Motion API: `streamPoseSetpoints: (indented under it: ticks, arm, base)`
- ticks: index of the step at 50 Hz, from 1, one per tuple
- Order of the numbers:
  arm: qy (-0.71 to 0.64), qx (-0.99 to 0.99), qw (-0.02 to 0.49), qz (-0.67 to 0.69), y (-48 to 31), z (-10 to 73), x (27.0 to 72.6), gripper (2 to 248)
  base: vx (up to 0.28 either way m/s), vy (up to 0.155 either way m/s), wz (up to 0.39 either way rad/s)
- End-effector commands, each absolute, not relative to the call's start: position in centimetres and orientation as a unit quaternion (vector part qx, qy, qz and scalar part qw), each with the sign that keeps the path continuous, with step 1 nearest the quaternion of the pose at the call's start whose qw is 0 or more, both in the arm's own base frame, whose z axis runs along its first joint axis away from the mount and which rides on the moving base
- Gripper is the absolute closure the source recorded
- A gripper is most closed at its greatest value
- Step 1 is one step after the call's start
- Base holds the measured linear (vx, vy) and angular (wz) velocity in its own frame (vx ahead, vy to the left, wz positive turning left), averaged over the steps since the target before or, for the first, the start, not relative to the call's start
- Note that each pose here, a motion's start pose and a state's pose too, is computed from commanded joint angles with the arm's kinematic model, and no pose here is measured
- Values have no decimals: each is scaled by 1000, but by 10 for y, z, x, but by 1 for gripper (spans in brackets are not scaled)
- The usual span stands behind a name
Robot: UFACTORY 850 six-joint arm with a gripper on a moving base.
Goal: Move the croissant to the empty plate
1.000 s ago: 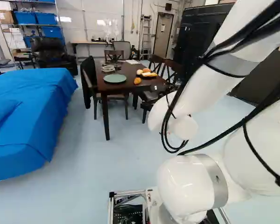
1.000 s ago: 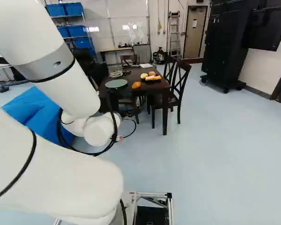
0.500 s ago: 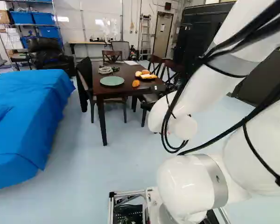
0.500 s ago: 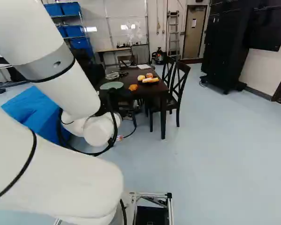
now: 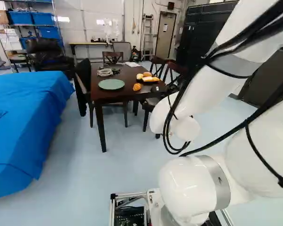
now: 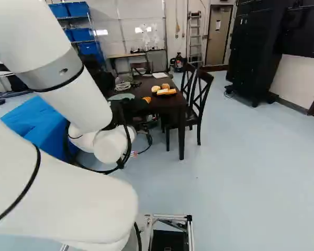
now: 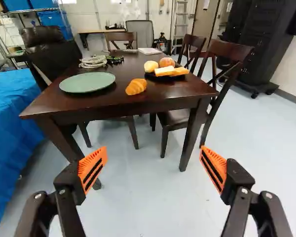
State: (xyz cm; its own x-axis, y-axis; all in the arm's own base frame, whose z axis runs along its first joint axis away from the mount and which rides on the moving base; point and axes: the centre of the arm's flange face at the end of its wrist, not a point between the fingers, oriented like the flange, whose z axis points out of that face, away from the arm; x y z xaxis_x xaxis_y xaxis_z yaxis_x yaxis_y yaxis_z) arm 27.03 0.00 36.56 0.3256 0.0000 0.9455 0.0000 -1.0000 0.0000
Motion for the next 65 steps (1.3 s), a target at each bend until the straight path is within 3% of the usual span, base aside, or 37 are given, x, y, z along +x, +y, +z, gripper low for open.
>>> streamPoseSetpoints:
  ticks: [65]
  arm:
    - [0, 814, 0, 581, 0, 366, 270, 3]
  base:
    - [0, 10, 122]
